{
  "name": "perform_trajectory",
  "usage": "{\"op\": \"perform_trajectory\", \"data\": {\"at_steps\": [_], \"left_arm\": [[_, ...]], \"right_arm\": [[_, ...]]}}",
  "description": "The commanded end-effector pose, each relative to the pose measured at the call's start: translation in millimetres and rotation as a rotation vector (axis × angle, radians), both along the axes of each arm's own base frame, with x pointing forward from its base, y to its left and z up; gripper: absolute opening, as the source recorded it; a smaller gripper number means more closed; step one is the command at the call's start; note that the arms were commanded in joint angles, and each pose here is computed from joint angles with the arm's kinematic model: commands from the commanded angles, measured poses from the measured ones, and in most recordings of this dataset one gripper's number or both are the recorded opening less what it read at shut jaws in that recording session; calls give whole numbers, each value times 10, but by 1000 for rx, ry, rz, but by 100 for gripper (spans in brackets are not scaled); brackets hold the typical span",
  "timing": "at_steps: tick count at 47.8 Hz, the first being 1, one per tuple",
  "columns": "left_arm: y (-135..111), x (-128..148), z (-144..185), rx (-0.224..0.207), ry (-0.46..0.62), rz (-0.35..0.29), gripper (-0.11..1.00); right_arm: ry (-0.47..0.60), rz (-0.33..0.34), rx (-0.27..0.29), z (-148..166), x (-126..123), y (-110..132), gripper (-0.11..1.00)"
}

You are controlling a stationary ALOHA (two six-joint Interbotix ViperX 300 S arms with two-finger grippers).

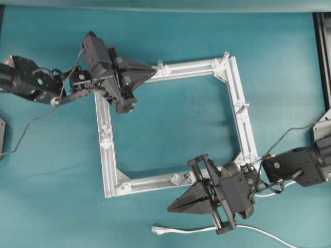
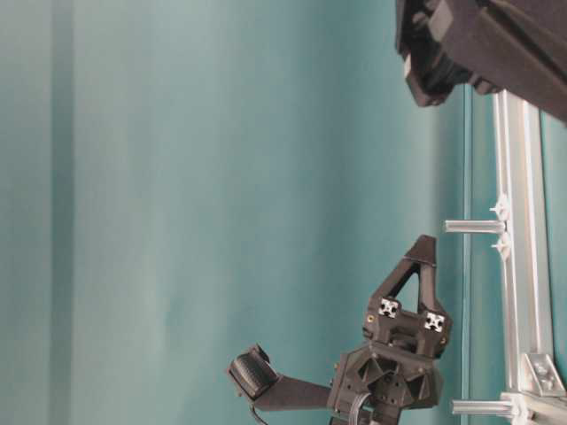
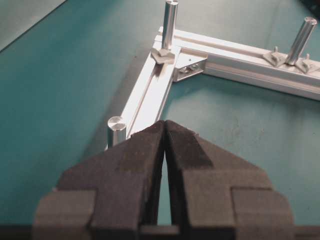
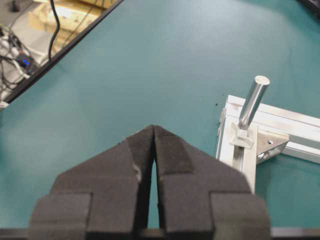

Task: Move the cable alternately left and right between 8 pins so it hooks onto each one.
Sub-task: 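Move the left gripper away to the left side of the frame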

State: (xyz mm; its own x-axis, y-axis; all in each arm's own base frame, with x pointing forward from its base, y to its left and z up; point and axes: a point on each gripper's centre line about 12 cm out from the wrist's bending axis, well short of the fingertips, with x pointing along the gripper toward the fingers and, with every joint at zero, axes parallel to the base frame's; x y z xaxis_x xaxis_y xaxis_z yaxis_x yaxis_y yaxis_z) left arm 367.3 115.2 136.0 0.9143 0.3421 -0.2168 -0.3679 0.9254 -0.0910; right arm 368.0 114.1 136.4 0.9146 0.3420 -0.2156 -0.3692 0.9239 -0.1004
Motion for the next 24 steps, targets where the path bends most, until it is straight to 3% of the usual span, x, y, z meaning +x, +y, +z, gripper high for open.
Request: {"op": "perform_trajectory", "data": {"at_steps": [1, 8, 13, 18, 24], "left_arm": [[-96, 6, 346, 71, -50, -59, 0], [-147, -132, 516, 99, 11, -78, 0], [-198, -239, 620, 96, 42, -90, 0], [-286, -313, 719, 95, 36, -109, 0], [-390, -361, 810, 96, 15, -134, 0]], "right_arm": [[-20, 10, 15, 74, 20, 46, 0], [104, 8, -19, 34, 3, 80, 0], [132, 27, -44, 168, 6, 152, 0], [155, 46, -68, 286, 12, 240, 0], [266, 73, -127, 301, 3, 412, 0]]}}
